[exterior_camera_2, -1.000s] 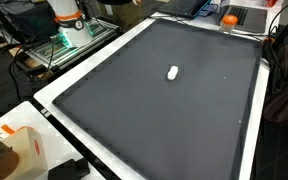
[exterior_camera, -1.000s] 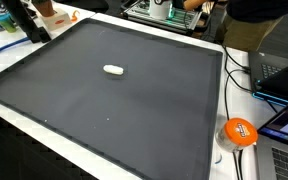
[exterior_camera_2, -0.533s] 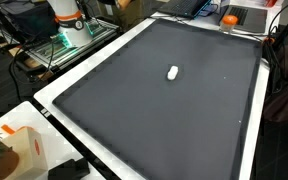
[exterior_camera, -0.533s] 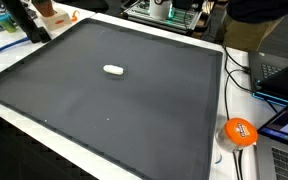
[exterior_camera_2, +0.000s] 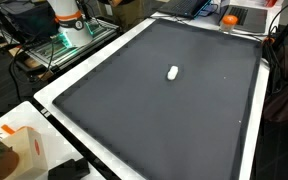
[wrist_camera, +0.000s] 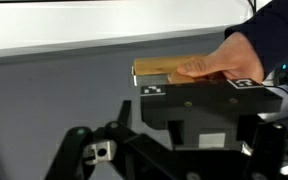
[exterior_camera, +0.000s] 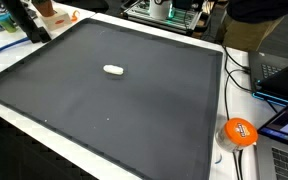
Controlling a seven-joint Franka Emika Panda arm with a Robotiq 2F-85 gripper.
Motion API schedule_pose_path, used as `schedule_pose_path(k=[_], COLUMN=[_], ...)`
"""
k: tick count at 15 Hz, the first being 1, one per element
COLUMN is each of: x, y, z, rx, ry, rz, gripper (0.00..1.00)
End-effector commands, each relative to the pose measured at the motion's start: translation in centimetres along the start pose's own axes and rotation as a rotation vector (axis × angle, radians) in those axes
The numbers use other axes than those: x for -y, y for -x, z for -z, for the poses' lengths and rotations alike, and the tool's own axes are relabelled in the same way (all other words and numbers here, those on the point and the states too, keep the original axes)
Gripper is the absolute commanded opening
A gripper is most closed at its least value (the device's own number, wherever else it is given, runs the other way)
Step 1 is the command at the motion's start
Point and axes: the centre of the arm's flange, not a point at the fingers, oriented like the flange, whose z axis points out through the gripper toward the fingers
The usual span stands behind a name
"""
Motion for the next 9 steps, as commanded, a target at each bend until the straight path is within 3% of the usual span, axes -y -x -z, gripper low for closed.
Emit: schedule_pose_path(k=[1, 9], x=[-0.01, 0.21], y=[-0.34, -0.54], z=[0.08, 0.22], rx=[0.012, 0.012], ry=[-0.025, -0.036], rz=[0.008, 0.01], gripper=[1.0, 1.0])
